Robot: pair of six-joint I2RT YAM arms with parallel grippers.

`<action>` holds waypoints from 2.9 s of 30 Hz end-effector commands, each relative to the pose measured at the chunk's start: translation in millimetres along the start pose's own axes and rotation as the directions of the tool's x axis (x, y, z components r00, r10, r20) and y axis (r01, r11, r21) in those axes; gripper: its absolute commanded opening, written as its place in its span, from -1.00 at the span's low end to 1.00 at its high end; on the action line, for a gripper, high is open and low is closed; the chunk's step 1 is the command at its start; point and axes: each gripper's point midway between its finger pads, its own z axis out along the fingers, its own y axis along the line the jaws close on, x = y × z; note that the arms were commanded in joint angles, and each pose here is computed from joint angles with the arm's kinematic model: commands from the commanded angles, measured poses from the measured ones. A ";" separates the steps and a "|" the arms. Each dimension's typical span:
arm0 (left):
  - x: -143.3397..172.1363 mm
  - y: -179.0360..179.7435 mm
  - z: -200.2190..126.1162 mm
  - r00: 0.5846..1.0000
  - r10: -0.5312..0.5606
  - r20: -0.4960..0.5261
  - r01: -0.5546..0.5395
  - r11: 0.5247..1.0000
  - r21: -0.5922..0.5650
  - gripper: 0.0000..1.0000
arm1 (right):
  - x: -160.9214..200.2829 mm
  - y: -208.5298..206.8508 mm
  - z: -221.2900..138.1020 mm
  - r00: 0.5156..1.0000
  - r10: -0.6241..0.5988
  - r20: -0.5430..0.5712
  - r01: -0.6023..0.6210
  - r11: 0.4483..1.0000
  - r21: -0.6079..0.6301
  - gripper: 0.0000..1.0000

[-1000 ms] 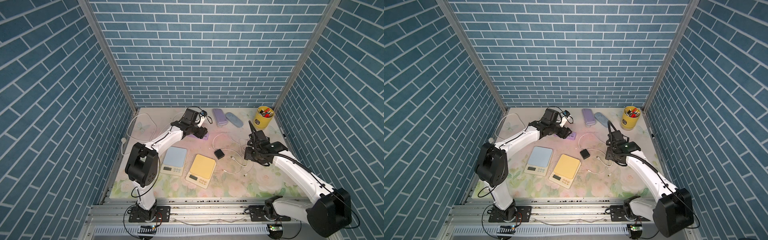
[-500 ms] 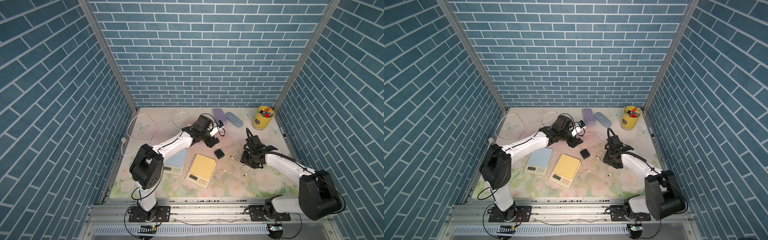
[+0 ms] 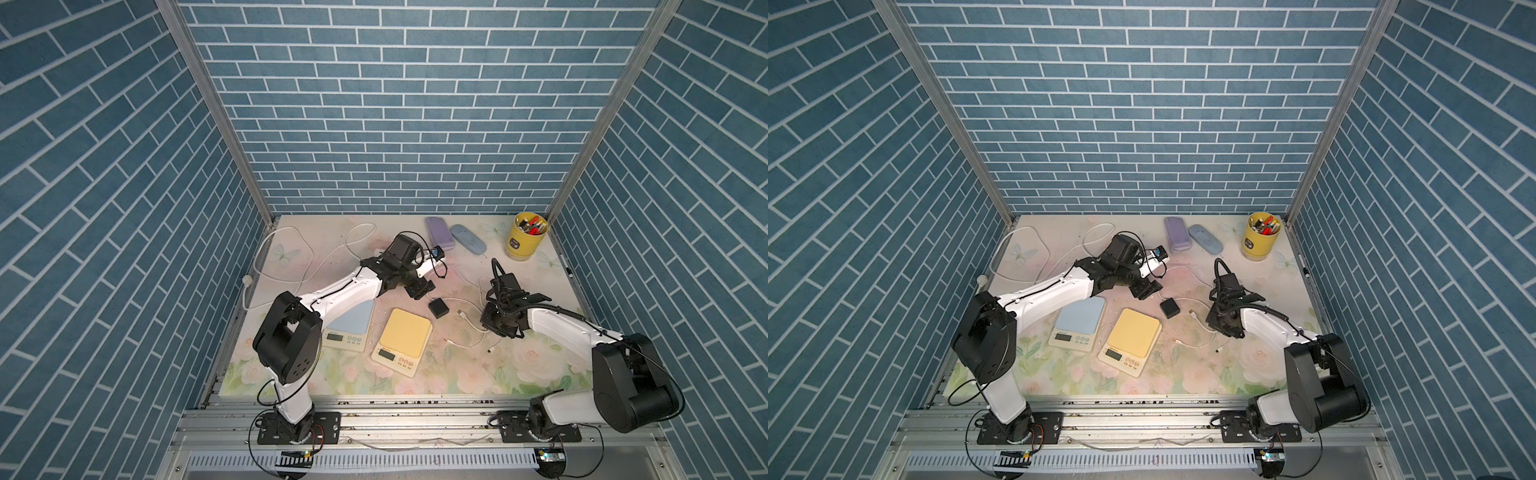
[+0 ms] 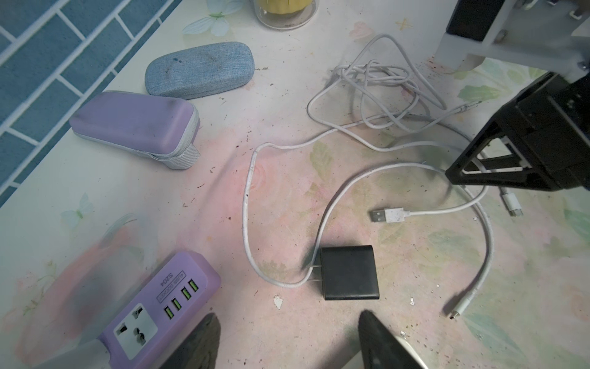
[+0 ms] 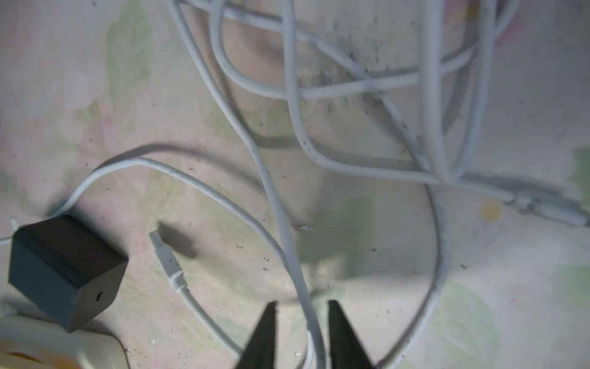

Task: Charge the electronic scale
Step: Pick up the charging cable from the center of the board.

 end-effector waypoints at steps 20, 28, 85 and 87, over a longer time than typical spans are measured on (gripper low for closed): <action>-28.7 -53.1 -73.3 0.892 0.327 0.313 -0.395 0.900 0.186 0.24 | -5.9 138.4 -175.8 0.708 -0.609 0.356 0.695 0.513 -0.504 -1.00; -15.0 -67.3 -90.3 0.865 0.368 0.341 -0.445 0.877 0.182 0.21 | -5.9 156.1 -200.4 0.641 -0.633 0.434 0.749 0.394 -0.532 -1.00; -15.9 -19.7 -69.5 0.927 0.352 0.126 -0.342 0.935 -0.095 -1.00 | -64.1 135.9 -171.1 0.943 -0.149 0.297 0.285 0.824 -0.490 0.34; -16.7 -6.6 -67.6 0.935 0.347 0.073 -0.328 0.925 -0.192 -1.00 | -54.1 144.5 -164.3 0.962 -0.094 0.256 0.224 0.810 -0.542 0.35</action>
